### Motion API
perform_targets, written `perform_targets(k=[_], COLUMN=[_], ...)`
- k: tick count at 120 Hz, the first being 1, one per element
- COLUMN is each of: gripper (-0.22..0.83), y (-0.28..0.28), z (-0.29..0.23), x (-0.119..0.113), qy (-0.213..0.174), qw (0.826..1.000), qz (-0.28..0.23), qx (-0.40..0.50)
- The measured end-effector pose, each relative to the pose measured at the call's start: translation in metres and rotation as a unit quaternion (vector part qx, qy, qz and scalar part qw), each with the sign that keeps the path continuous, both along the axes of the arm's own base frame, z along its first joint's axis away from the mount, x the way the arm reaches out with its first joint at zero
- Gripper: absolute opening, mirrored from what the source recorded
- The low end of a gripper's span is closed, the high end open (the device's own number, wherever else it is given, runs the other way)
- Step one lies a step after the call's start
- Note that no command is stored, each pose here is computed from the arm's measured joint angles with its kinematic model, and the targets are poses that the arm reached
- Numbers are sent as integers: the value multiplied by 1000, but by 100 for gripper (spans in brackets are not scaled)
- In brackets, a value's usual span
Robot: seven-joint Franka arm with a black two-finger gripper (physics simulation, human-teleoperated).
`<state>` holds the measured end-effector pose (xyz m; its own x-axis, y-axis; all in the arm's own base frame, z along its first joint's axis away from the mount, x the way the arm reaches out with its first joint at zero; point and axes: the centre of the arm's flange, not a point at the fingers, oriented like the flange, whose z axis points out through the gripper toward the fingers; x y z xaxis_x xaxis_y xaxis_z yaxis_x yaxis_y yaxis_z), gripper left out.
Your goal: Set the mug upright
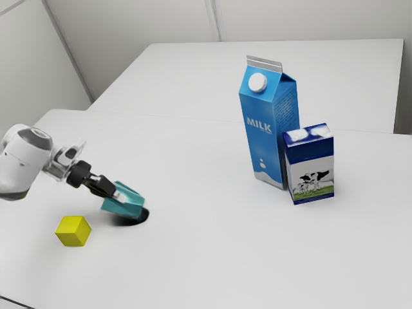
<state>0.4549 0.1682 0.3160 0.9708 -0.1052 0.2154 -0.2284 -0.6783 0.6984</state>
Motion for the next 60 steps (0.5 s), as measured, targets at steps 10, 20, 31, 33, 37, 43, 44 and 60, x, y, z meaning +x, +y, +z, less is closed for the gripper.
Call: perform_targets(k=[10, 20, 31, 33, 37, 43, 44, 60], gripper=[-15, -16, -16, -16, -16, -17, -17, -17], y=[-11, -22, -33, -35, -39, -44, -45, -68], z=[13, 25, 45, 49, 55, 64, 66, 83], x=[6, 13, 25, 27, 31, 37, 38, 53], qy=[-17, -34, -55, -59, -65, -74, -75, -91], qw=[1000, 999, 995, 995, 992, 988, 987, 971], qz=[-13, -32, -59, -64, -76, -93, -96, -145], qx=[6, 21, 51, 57, 72, 96, 100, 166])
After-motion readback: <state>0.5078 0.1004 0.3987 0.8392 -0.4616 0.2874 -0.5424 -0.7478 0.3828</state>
